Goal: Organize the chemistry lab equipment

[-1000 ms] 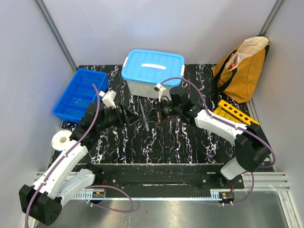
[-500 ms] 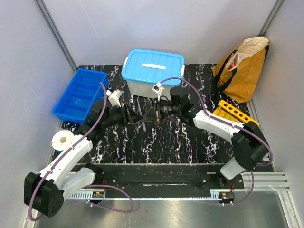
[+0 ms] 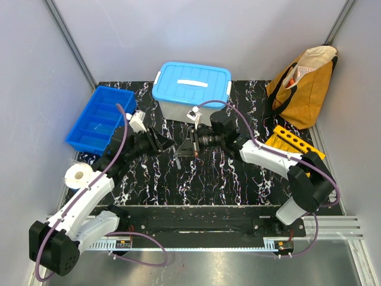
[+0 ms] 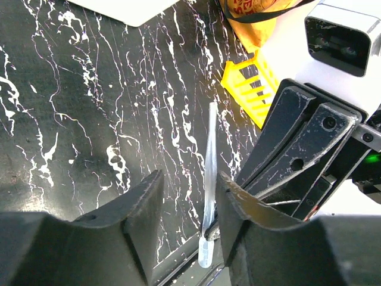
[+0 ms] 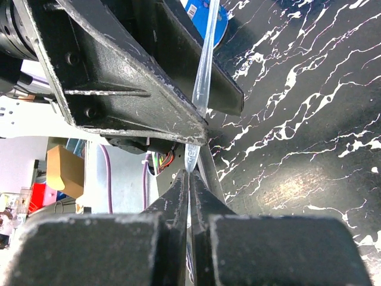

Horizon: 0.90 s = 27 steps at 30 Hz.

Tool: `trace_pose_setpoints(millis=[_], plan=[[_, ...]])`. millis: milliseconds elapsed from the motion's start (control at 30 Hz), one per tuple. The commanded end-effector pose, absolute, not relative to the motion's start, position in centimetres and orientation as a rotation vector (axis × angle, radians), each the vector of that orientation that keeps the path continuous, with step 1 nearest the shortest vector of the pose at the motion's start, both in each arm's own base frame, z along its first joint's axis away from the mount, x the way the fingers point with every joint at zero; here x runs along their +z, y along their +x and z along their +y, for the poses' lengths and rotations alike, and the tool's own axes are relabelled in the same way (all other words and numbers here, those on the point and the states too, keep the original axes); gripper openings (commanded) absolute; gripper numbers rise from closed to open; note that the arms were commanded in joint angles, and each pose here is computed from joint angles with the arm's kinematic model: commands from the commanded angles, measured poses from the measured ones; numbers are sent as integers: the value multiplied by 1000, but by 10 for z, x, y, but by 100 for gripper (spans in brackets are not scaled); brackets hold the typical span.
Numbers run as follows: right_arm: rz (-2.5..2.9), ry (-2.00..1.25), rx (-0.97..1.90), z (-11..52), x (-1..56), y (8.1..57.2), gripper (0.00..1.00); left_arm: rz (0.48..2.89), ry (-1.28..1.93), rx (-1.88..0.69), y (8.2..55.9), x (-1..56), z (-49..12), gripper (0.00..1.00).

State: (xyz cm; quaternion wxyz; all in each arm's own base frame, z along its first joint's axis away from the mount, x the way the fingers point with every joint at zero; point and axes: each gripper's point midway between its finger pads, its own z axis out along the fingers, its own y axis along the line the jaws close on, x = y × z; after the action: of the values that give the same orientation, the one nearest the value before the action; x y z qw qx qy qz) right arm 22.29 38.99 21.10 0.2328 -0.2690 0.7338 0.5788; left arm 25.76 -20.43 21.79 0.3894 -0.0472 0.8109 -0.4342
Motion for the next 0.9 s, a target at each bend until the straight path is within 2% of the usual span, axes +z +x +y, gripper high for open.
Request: trace_pose_setpoints(millis=[0,133,233,333,400,567,667,867], plan=[[1947,-775,1628,394,225,217,3,2008,-140,-1125,264,230,-206,40],[1948,-760,1614,393,226,219,4,2027,-149,-1161,261,224,-209,26],[1972,-741,1591,393,222,223,12,2039,-167,-1138,261,222,-206,11],[2026,-710,1549,392,217,227,25,2066,-179,-1053,265,221,-197,0],[2046,-695,1519,388,217,229,36,2094,-196,-956,272,221,-185,0],[2055,-663,1375,369,221,231,78,2109,-320,-694,298,235,-130,0],[2038,-604,1263,355,226,238,99,2068,-427,-506,313,247,-78,0],[2213,-200,1053,318,205,265,100,1977,-689,-241,335,261,26,0]])
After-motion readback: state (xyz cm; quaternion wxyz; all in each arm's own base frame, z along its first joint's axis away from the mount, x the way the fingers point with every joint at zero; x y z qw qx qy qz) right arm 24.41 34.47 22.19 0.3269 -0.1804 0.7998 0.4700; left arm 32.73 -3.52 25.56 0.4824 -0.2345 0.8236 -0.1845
